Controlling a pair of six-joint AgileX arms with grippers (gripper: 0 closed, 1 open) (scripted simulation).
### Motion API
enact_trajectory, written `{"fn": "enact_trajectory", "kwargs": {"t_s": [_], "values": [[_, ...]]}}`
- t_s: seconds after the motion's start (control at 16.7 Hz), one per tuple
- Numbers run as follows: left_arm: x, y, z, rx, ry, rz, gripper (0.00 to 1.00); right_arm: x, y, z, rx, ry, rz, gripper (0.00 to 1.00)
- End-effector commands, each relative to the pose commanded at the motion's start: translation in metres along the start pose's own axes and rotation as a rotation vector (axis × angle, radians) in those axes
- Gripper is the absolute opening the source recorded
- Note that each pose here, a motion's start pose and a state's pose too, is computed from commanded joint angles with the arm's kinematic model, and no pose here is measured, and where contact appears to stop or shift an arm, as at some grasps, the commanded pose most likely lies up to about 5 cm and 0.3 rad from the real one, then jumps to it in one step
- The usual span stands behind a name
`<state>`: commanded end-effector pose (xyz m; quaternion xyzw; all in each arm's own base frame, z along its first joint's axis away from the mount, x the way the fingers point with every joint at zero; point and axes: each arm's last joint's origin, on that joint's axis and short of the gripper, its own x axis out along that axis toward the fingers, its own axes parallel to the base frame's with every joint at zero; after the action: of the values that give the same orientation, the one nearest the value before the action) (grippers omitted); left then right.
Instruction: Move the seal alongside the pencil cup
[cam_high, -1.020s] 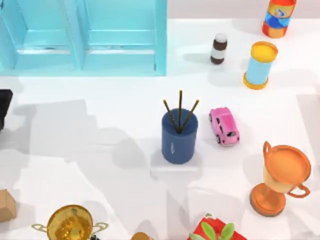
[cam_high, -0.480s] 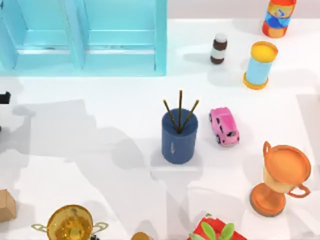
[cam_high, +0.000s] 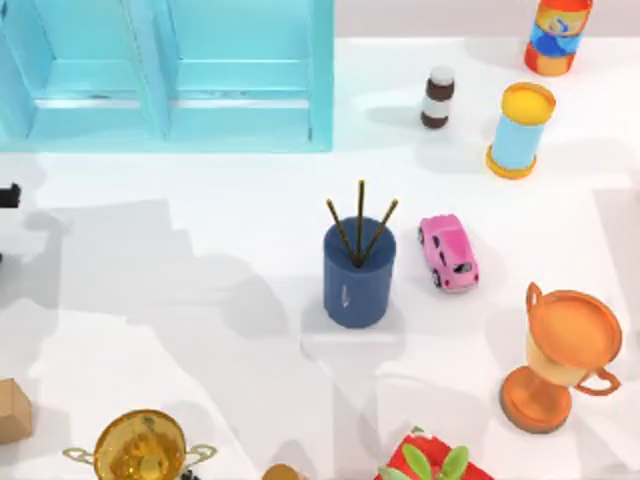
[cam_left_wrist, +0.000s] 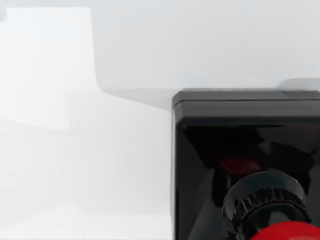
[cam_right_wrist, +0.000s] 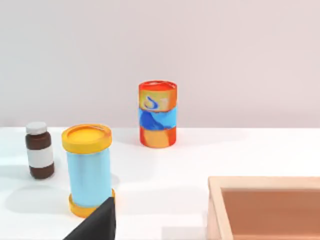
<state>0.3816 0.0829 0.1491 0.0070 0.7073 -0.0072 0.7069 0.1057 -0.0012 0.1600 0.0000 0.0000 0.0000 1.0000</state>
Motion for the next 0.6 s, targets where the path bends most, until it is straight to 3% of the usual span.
{"fn": "enact_trajectory", "kwargs": {"t_s": [0.36,0.6], "values": [[-0.001,-0.002,0.001,0.003,-0.001,0.000,0.00,0.000,0.000,0.000,0.000,0.000,0.000,1.00],[-0.031,-0.031,0.013,-0.002,-0.004,0.000,0.00,0.000,0.000,0.000,0.000,0.000,0.000,1.00]]}}
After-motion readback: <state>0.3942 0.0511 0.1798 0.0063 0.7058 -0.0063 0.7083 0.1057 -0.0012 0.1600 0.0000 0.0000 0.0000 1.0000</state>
